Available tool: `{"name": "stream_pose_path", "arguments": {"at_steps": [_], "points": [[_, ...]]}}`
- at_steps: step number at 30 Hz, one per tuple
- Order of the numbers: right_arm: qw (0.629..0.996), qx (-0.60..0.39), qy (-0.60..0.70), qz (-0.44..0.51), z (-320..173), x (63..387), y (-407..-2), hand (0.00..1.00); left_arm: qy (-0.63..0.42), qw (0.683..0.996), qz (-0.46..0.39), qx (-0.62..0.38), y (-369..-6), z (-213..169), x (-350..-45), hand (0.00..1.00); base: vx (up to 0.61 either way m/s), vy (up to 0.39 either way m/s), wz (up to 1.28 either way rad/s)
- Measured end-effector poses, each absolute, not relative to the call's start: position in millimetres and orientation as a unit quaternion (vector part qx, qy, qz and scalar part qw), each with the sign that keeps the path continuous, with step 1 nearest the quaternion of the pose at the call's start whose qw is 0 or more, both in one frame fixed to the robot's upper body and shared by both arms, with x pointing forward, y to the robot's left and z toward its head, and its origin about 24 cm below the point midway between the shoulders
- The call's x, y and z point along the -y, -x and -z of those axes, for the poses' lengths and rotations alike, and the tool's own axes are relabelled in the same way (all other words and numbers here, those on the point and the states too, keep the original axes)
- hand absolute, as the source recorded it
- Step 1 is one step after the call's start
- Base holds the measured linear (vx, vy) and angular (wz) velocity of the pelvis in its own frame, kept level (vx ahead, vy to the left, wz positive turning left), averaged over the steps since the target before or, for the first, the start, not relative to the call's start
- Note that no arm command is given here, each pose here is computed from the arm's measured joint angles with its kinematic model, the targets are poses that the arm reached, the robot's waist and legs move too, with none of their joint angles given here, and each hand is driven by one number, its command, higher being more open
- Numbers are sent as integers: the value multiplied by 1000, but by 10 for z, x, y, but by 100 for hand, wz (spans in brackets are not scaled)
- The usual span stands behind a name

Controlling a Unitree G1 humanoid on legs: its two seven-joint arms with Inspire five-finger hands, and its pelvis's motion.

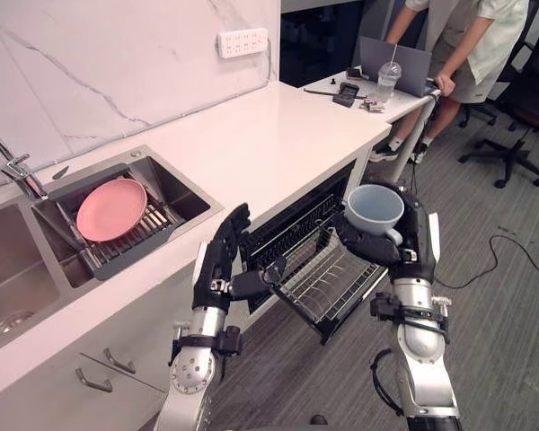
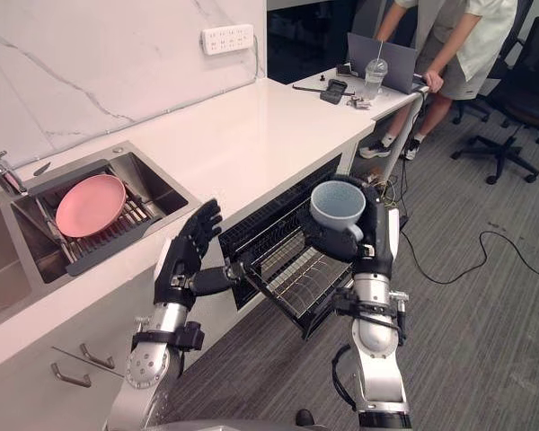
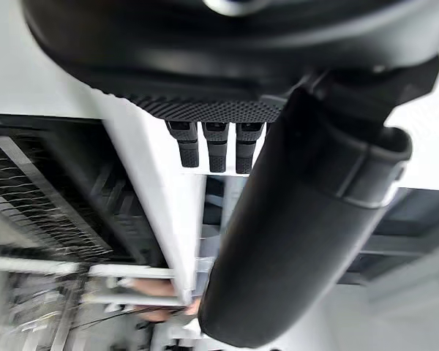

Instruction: Walk over to the sink, pick up the cup, carry it to the dishwasher, place the cup inside the dishwasher, then close the dishwasher door

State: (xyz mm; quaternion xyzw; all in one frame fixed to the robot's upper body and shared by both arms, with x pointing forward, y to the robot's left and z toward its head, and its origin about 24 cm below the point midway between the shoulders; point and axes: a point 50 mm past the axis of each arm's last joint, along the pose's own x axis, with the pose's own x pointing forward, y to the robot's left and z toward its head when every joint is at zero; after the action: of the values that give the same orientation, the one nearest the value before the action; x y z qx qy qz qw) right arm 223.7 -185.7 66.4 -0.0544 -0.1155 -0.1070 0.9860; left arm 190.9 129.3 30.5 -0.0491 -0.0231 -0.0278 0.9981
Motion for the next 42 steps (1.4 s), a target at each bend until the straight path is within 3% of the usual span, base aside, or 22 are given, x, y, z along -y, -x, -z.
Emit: {"name": "stream_pose_path", "arguments": {"at_steps": [8,21,31,42], "points": [[989,-22,81,120,-109,2020,-2118,30,55,986,15,-154,-1556,425,-1447,90,4,-1,2],[981,-113,91,130,281,2087,-2084,30,-9,949,-21,-316,-1136,1043,-1735,90,-15,-12,10],[981,-47,138,129,-63,2188,-2589,30,-38,933,-48,-355,-1120,1194,-1882,90,-82,-4,8],[972,50,188,132,-729,2249,-3212,30,-40,952,-54,-297,-1475,1058,-1846,90,-77,-2,3]]}}
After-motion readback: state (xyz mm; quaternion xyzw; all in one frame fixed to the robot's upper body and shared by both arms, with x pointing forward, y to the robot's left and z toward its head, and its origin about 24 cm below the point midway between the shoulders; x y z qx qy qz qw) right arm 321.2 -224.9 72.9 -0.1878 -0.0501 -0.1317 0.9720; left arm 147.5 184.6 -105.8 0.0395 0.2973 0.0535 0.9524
